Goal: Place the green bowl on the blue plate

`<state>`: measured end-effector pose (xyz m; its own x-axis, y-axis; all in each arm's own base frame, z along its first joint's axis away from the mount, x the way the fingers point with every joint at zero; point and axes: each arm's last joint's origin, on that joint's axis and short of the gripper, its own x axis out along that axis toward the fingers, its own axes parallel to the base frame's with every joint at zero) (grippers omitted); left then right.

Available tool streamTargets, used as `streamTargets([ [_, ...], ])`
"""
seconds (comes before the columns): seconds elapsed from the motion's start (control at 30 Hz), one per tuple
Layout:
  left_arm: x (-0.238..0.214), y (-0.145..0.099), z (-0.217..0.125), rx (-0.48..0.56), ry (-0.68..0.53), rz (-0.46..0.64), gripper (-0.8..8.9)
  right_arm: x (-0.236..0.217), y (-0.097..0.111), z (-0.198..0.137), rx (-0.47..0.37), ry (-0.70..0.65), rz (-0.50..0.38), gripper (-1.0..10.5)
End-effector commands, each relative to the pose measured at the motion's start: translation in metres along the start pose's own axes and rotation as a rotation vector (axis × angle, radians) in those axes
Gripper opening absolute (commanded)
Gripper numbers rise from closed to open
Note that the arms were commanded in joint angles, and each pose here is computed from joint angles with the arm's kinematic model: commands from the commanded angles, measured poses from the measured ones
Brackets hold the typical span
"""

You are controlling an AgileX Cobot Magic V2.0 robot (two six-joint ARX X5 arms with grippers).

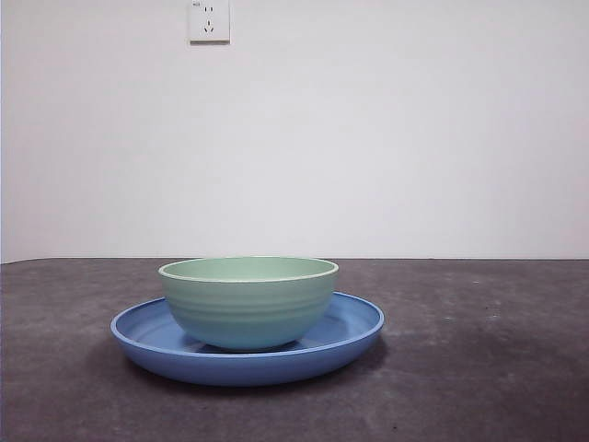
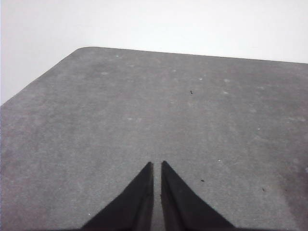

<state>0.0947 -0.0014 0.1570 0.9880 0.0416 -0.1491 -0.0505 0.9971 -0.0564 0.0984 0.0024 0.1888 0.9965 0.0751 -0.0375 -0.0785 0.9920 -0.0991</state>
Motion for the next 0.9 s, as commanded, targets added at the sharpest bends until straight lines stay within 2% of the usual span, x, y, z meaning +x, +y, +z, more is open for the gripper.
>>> streamTargets([
  [0.03, 0.002, 0.001, -0.007, 0.006, 0.02, 0.008, 0.27, 0.0, 0.0, -0.013, -0.005, 0.008, -0.032, 0.2],
  [0.13, 0.002, 0.001, -0.007, 0.006, 0.02, 0.008, 0.27, 0.001, 0.001, -0.026, -0.004, 0.023, -0.044, 0.2],
  [0.33, 0.002, 0.001, -0.007, 0.006, 0.02, 0.008, 0.27, -0.001, 0.003, -0.04, 0.02, 0.143, -0.03, 0.2],
  [0.9, 0.002, 0.001, -0.007, 0.006, 0.02, 0.008, 0.27, -0.001, 0.003, -0.036, 0.058, 0.111, -0.031, 0.2],
])
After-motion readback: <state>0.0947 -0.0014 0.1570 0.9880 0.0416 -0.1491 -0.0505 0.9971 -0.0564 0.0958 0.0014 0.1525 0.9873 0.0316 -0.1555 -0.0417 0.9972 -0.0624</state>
